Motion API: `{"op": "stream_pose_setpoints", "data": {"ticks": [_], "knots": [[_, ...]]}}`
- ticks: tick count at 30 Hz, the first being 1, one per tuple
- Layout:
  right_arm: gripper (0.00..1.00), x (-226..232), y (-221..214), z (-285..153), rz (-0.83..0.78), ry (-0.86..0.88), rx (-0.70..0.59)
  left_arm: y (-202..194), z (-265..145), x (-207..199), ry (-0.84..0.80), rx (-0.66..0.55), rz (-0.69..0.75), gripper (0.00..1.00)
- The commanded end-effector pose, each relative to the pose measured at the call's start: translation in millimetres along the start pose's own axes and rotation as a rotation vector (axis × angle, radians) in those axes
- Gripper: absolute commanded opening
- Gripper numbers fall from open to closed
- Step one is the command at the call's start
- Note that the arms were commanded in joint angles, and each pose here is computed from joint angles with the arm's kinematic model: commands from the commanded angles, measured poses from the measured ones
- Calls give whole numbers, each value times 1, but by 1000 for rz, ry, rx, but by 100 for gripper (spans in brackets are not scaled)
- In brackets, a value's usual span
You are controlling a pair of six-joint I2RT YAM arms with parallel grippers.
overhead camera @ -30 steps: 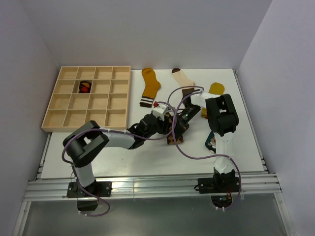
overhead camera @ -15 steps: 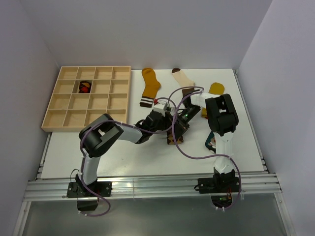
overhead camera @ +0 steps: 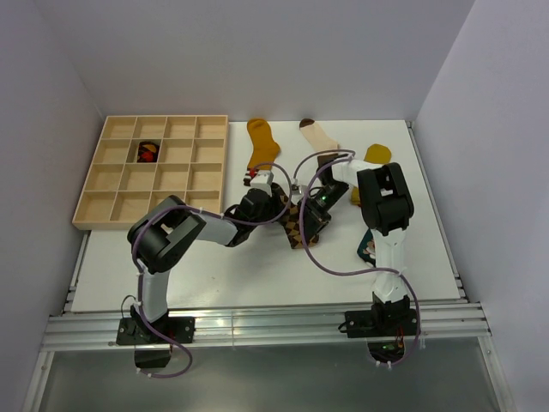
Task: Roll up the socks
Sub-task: Roll the sock at the center of the board.
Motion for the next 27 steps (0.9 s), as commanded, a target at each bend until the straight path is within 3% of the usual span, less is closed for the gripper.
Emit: {"op": "stream_pose_setpoints", "data": {"ticks": [1, 9, 17, 19, 20, 23, 25, 27], "knots": [[10, -23, 17, -4, 57, -87, 1, -20, -6, 10, 8, 72, 10, 48], [10, -36, 36, -6, 104, -173, 12, -22, -5, -1, -41, 66, 63, 49], [10, -46, 19, 2, 138, -197, 61, 21, -38, -15, -35, -109, 171, 55], [10, -42, 13, 4, 138, -185, 84, 33, -54, -26, -63, -153, 205, 57], [10, -42, 12, 3, 135, -189, 86, 36, -60, -30, -76, -169, 252, 65], [10, -44, 7, 3, 132, -206, 109, 35, -79, -49, -122, -176, 348, 67], [11, -44, 4, 5, 130, -208, 123, 25, -90, -67, -176, -152, 399, 74], [11, -43, -1, 7, 135, -211, 139, 14, -94, -81, -220, -124, 449, 73]]}}
Point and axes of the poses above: each gripper's point midway between its finger pads, its own z axis out along the fingers, its own x axis along the line the jaws close on, y = z × x, the point moved 1 cm from there along -z, back along the fingers, and after that the axes turned 4 degrees about z, right-handed, at the moved point
